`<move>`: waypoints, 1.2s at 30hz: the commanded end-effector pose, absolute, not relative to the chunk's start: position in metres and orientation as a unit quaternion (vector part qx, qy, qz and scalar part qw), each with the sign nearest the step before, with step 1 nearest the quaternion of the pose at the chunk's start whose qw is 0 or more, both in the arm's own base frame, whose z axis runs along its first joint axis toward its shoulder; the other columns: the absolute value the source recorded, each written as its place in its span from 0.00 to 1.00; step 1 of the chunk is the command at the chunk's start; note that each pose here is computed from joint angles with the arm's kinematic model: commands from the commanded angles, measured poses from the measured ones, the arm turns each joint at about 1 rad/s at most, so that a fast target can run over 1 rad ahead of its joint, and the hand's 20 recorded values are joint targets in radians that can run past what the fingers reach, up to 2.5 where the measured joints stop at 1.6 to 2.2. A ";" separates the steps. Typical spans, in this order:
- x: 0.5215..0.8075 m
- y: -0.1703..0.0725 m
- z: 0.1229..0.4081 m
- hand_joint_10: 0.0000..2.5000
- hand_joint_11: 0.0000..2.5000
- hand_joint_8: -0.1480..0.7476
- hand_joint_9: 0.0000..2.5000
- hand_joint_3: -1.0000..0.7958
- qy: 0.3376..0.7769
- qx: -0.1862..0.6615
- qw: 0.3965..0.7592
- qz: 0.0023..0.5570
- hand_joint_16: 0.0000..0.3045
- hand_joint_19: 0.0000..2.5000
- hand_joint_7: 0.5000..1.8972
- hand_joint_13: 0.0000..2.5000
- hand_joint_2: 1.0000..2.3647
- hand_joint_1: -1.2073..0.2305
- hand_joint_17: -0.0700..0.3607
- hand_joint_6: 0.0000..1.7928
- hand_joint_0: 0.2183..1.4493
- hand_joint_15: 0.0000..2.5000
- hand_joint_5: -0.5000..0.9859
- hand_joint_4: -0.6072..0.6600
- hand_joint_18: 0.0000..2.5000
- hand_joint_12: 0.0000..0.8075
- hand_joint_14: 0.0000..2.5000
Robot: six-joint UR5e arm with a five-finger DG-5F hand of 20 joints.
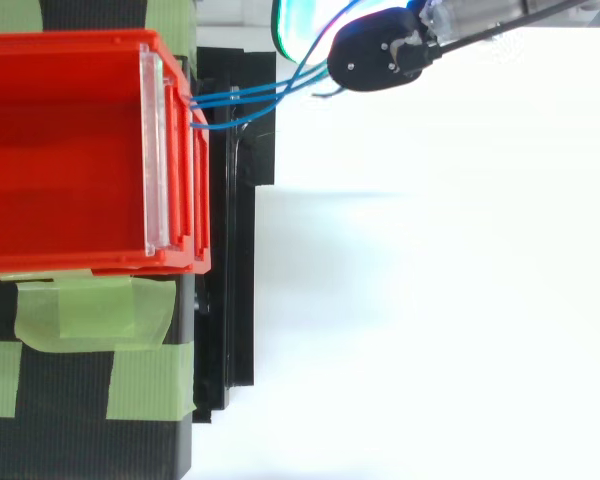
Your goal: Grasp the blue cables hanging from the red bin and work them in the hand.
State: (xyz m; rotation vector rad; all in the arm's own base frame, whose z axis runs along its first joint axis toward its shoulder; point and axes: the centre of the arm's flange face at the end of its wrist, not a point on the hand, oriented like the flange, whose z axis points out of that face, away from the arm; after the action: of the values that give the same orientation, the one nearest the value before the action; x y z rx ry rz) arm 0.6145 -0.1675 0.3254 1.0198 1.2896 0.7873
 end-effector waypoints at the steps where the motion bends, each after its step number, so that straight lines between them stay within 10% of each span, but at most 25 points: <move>1: 0.614 -0.167 0.325 1.00 0.92 0.63 0.16 0.67 0.559 0.442 0.612 0.342 0.20 0.54 0.58 0.31 0.30 0.33 0.48 0.02 0.64 0.46 0.51 0.68 0.49 0.58 1.00; 36: 0.599 -0.153 0.329 1.00 0.91 0.58 0.13 0.81 0.572 0.498 0.504 0.414 0.17 0.51 0.55 0.24 0.07 0.33 0.44 0.11 0.87 0.45 0.50 0.55 0.36 0.54 1.00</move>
State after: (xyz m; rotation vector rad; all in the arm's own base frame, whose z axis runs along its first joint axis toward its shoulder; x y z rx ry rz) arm 0.6005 -0.1536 0.3261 1.1930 1.3897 0.9844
